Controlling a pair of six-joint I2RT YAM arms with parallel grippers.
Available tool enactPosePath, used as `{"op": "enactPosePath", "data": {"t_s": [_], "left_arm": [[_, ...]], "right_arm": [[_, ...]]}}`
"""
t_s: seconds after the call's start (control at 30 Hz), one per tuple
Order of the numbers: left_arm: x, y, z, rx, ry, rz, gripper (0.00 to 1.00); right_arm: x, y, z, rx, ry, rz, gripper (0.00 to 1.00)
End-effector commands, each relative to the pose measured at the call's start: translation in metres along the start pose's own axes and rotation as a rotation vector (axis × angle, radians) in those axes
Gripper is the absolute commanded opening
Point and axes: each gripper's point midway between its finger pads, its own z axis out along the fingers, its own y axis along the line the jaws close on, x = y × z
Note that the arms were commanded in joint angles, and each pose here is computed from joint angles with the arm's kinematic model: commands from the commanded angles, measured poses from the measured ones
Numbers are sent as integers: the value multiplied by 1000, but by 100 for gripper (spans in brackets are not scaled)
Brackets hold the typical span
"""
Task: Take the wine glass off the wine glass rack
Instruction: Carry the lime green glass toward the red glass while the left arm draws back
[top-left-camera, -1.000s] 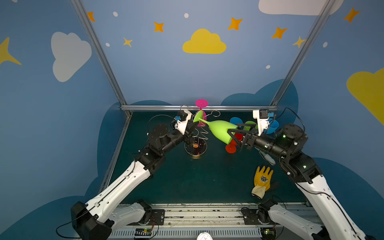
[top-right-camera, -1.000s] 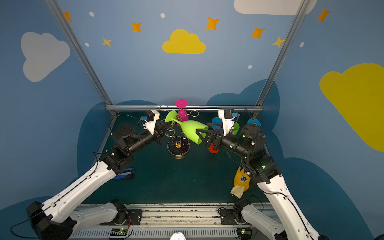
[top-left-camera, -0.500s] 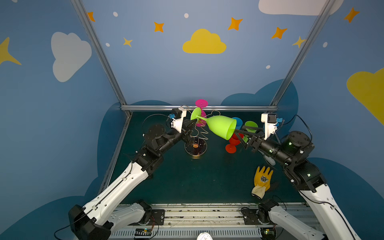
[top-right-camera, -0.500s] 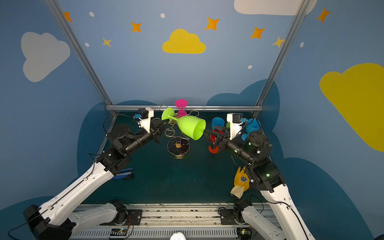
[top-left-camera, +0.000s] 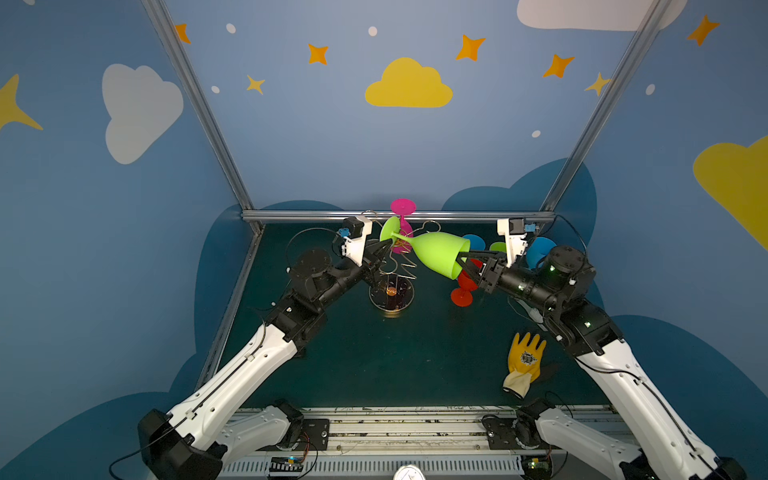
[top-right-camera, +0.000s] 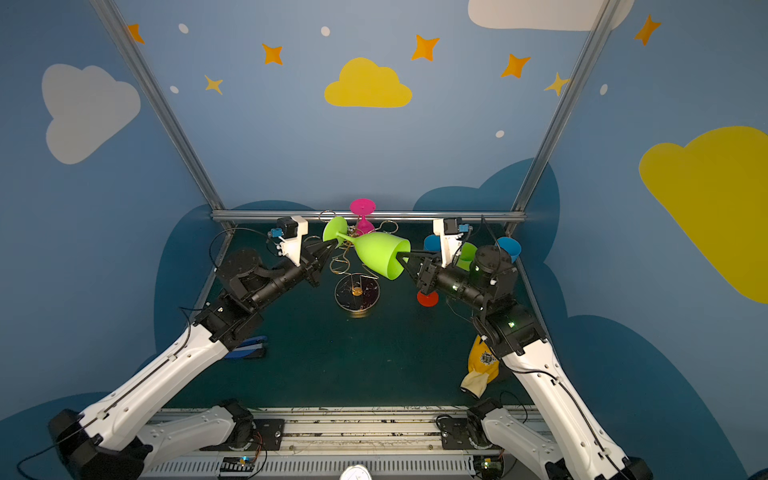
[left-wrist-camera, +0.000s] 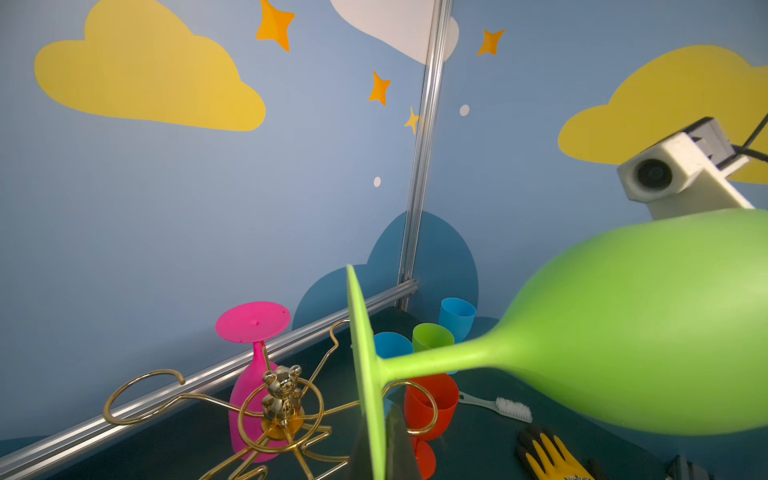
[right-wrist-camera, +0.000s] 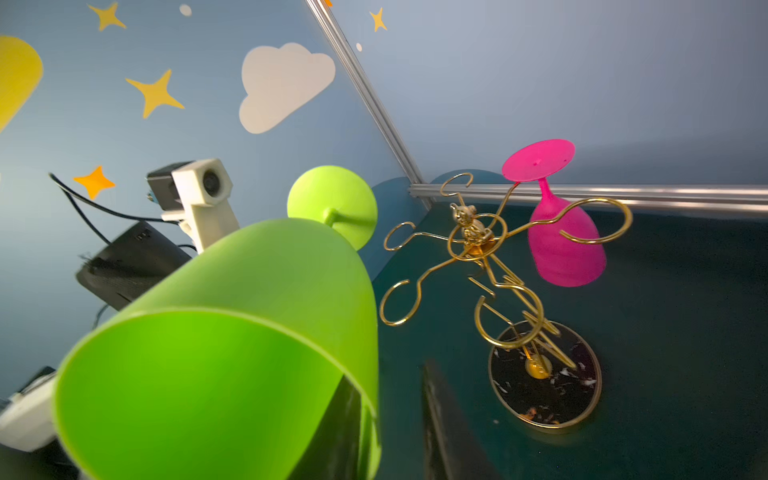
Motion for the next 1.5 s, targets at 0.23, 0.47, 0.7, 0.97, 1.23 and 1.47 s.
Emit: {"op": "enactPosePath", "data": {"t_s": [0.23,0.47,0.7,0.97,1.23,1.47], "left_arm": [[-5,-2,-2,6,-24,10,6],[-6,14,-13,-91,-43,29,72],[-17,45,-47,-243,-94,59,83],[-14,111,-102,-483,-149,39,87],[26,170,-133,-650,-138,-45,88],[57,189,-148,-728,-116,-79,88]], "right_arm": [[-14,20,-7,-37,-33,-39,0],[-28,19,-39,86,-90,-133,0],[-32,16,-94,276,-88,-244,0],[7,-8,-146,494,96,-262,0],[80,-52,-149,624,416,-150,0],[122,-89,-118,674,598,-56,0]]}}
